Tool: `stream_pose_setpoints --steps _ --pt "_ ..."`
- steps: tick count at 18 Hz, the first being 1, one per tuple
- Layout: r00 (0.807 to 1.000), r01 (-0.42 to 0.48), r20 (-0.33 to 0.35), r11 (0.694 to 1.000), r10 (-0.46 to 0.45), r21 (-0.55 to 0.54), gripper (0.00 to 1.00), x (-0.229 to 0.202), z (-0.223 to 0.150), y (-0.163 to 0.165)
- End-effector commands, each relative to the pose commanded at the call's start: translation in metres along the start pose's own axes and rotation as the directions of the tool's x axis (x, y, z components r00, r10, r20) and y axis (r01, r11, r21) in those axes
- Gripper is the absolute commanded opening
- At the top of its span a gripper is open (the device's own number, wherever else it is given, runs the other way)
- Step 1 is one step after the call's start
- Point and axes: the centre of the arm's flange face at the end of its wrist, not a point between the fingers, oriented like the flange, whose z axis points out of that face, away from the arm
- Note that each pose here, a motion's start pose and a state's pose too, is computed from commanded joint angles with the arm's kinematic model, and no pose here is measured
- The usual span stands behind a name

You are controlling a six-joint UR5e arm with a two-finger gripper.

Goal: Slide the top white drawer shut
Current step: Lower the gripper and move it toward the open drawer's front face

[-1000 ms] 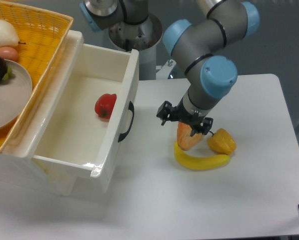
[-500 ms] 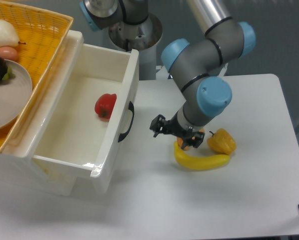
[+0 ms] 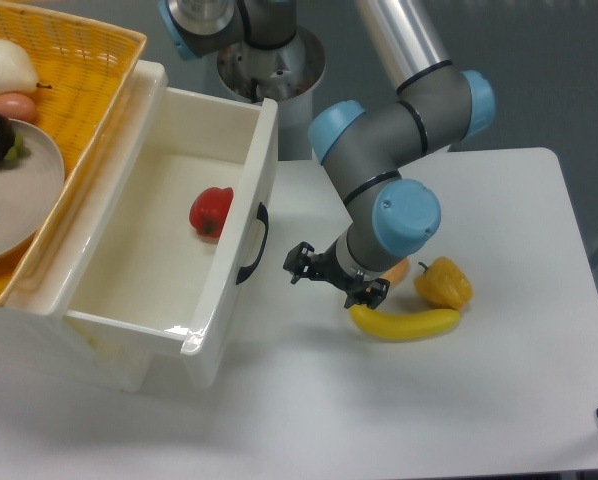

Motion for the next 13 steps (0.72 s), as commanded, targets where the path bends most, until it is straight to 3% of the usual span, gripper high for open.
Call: stream_pose_setpoints --steps 4,13 --pt "1.000 -0.019 -0.018 1.000 0.019 -0.025 1.00 0.011 0.017 -0.006" --pt "1.000 -0.021 -0.024 1.000 0.020 -0.016 1.00 0.014 0.016 -0.007"
